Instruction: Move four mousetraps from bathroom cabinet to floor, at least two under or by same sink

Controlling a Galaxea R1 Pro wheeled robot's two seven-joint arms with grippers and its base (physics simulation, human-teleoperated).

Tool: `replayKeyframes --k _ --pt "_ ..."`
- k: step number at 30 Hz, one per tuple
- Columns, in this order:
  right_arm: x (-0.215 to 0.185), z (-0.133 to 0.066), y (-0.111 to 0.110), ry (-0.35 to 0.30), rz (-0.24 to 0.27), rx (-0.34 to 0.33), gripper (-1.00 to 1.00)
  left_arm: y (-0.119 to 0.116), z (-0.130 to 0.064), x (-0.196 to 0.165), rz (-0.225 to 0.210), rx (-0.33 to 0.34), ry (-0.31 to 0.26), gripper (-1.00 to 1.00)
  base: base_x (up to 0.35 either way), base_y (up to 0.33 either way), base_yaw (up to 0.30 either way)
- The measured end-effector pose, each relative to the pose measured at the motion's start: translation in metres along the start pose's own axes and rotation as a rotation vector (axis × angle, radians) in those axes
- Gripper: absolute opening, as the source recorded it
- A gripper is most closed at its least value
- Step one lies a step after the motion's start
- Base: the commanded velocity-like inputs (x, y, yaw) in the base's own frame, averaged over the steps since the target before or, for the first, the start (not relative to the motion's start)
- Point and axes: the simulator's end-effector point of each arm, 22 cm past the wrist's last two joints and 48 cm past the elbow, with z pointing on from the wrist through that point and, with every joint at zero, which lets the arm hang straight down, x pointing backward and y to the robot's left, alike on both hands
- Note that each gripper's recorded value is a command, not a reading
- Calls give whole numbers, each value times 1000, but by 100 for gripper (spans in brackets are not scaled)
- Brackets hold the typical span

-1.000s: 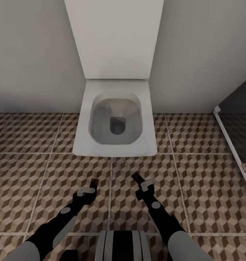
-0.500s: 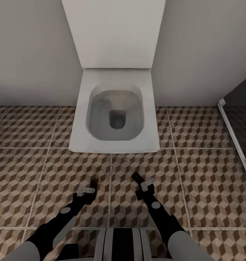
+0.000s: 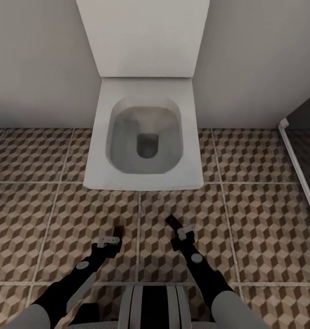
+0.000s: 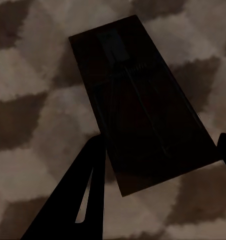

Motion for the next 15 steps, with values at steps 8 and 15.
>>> replayKeyframes --k 8,15 --pt "-3 2 0 -20 1 -1 -100 0 2 4 -1 1 6 -100 0 0 0" --pt "-3 2 0 -18 0 -1 -100 -1 2 4 0 2 5 -100 0 0 0"
